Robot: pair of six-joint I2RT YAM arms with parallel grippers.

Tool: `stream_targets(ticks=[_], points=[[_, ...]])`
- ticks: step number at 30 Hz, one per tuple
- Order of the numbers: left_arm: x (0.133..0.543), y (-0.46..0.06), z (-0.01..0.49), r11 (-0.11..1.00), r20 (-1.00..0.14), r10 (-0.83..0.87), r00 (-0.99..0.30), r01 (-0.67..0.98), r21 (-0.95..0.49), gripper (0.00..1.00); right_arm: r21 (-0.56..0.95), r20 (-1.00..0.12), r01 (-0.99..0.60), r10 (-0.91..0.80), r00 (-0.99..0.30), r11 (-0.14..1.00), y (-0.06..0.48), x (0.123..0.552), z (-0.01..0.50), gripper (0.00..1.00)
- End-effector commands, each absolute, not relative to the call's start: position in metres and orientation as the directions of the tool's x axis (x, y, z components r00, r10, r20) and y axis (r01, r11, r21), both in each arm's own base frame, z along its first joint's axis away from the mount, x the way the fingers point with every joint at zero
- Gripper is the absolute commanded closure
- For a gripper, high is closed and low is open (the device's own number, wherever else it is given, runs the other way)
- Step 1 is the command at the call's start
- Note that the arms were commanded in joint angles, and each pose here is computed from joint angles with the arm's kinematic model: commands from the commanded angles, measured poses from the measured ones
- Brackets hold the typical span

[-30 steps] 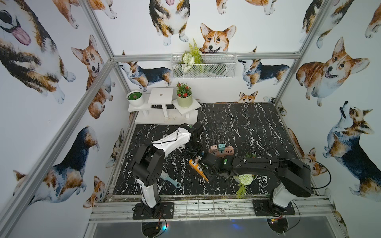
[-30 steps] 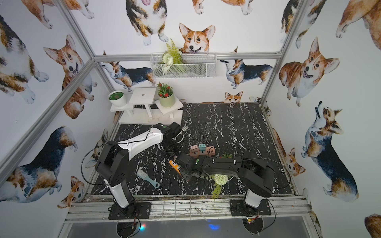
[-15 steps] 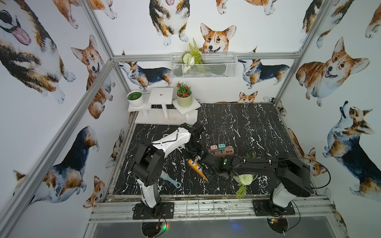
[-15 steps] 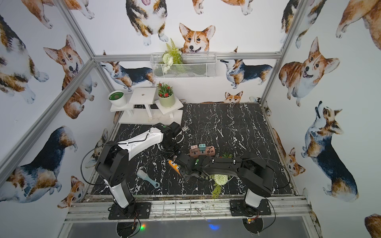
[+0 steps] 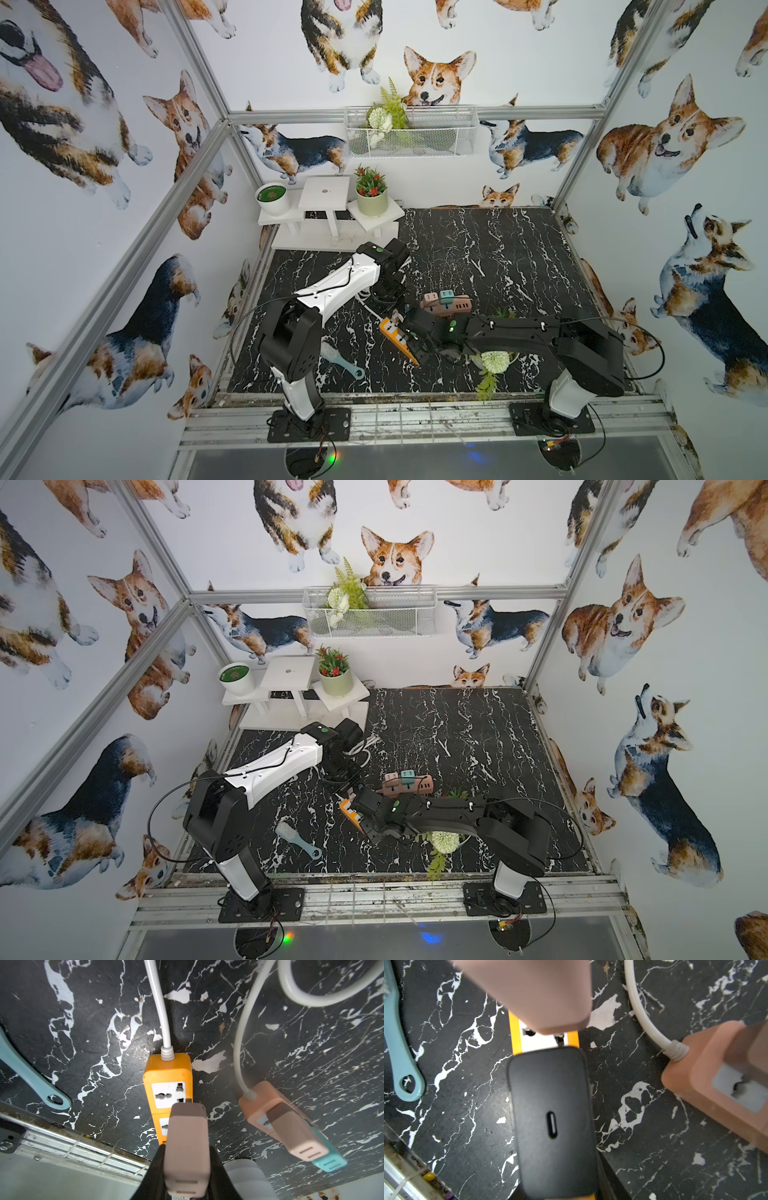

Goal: Pull the plug off the socket
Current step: Remove the plug from the socket.

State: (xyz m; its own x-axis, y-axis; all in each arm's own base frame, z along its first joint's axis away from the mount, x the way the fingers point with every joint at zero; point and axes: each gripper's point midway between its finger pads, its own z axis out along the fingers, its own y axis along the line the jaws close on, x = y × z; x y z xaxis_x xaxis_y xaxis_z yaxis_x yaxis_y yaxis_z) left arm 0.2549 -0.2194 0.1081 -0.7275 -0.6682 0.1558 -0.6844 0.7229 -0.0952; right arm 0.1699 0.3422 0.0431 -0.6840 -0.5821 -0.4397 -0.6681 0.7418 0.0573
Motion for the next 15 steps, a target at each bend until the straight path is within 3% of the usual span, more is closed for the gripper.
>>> stream_targets(ticks=[1,15], points=[[0.257,-0.206,0.120,0.739,0.113,-0.661,-0.742,-0.670,-0.077,1.00,-0.015,-0.343,-0.664,-0.627,-0.699,0.748,0.314,0.161,0.027,0.58],[0.274,-0.128,0.136,0.704,0.022,-0.710,-0.704,-0.710,-0.030,1.00,-0.011,-0.358,-0.671,-0.630,-0.689,0.741,0.317,0.163,0.035,0.44]])
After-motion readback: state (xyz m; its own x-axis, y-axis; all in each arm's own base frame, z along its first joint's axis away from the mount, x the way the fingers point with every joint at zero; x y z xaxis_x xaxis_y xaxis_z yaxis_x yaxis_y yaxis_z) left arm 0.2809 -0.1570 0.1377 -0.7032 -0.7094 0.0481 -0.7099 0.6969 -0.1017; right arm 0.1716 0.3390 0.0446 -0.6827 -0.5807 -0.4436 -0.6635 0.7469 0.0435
